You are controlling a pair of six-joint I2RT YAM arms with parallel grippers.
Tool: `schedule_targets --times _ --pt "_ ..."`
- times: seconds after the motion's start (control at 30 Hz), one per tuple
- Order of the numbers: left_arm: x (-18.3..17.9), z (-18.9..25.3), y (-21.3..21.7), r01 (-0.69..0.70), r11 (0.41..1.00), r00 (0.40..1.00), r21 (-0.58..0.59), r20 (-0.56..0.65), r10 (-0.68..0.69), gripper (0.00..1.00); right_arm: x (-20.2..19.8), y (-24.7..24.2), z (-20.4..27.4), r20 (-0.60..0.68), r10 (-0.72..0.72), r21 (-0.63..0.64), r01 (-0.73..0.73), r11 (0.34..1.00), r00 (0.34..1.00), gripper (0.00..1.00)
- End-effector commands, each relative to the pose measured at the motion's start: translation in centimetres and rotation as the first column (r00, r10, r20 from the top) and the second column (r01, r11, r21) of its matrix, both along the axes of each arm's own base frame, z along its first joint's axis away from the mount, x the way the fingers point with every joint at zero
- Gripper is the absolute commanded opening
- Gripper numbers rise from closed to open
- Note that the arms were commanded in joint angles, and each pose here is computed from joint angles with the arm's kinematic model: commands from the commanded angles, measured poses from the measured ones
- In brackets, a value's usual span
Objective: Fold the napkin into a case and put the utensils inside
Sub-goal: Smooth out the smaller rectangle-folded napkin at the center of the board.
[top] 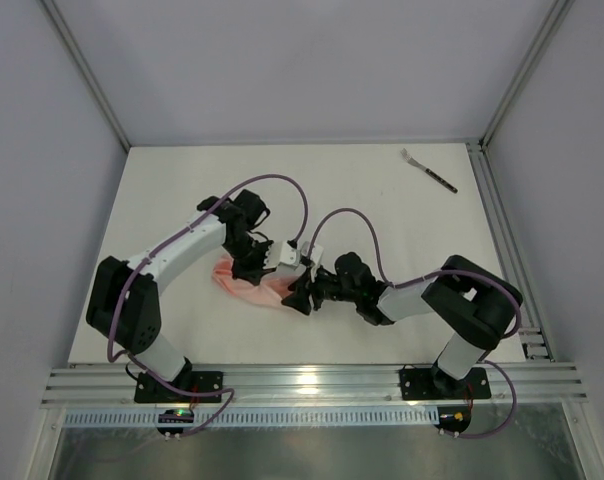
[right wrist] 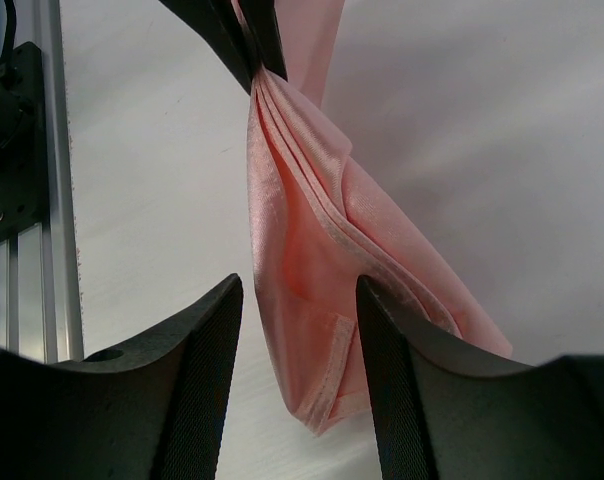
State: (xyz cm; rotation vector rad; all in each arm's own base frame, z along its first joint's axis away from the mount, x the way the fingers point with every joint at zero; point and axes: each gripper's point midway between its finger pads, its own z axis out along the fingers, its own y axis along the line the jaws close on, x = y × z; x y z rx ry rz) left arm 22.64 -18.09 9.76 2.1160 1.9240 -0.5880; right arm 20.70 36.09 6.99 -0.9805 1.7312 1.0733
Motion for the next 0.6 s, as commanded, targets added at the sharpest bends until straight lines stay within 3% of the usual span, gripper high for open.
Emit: schedule_targets --times 0.0,0.2,0.43,0.57 --pt "0.3 -0.4 -0.4 -0.008 1.000 1.000 -0.004 0.011 0.008 0.00 0.9 1.4 3.5 0.083 0.013 0.111 -0.022 0.994 0.996 0.53" --pt "2.0 -3.0 -0.3 -0.064 0.996 0.998 0.063 -0.007 0.065 0.00 1.6 -1.8 4.7 0.034 -0.040 0.121 0.035 0.992 0.999 0.53" --pt "3.4 -5.0 -1.1 -0.056 0.997 0.998 0.049 0.022 0.055 0.00 3.7 -3.7 1.8 -0.193 -0.161 0.012 0.166 0.986 0.968 0.51" --pt "3.1 -5.1 -1.2 -0.059 0.997 0.998 0.043 0.010 0.058 0.00 3.0 -2.8 0.8 -0.255 -0.113 -0.012 0.114 0.993 0.960 0.43"
